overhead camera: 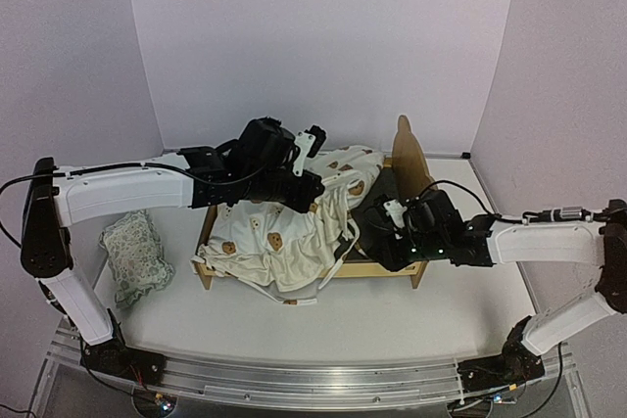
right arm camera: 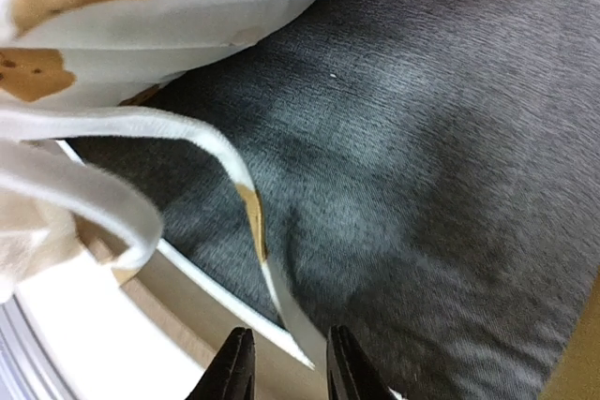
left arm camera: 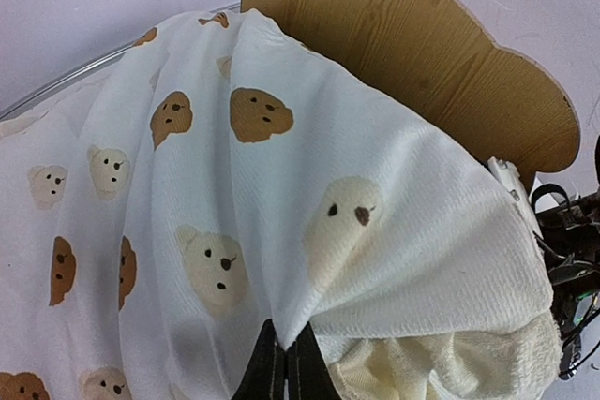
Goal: Set up the pet bed
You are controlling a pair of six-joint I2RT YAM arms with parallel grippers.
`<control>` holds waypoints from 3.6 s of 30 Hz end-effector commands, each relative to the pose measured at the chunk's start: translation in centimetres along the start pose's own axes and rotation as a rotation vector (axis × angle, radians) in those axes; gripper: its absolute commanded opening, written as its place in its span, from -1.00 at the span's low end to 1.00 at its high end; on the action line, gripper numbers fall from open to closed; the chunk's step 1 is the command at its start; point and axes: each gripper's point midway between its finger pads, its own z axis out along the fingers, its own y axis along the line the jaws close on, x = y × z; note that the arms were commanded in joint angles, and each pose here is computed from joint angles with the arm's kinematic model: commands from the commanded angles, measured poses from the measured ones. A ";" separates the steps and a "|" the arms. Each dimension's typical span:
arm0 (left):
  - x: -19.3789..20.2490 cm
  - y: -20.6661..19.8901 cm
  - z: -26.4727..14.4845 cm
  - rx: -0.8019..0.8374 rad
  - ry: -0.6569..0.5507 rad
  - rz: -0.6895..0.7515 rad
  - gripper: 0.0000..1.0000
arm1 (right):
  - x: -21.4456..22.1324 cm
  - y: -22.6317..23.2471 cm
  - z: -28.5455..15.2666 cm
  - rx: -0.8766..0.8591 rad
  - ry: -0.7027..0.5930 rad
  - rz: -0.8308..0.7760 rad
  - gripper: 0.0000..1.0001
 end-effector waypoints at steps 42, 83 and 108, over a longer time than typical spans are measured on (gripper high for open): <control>-3.1 -0.1 -4.2 -0.008 -0.082 -0.045 -1.00 | -3.9 4.0 4.3 -0.194 -0.038 -0.144 -0.89; -1.3 -1.9 -1.6 0.086 -0.004 -0.031 -1.00 | -0.5 2.0 -0.2 -0.136 -0.096 -0.094 -0.58; 0.4 -2.2 0.4 0.102 0.048 -0.051 -1.00 | 5.9 4.1 -6.1 -0.307 0.027 0.038 -0.30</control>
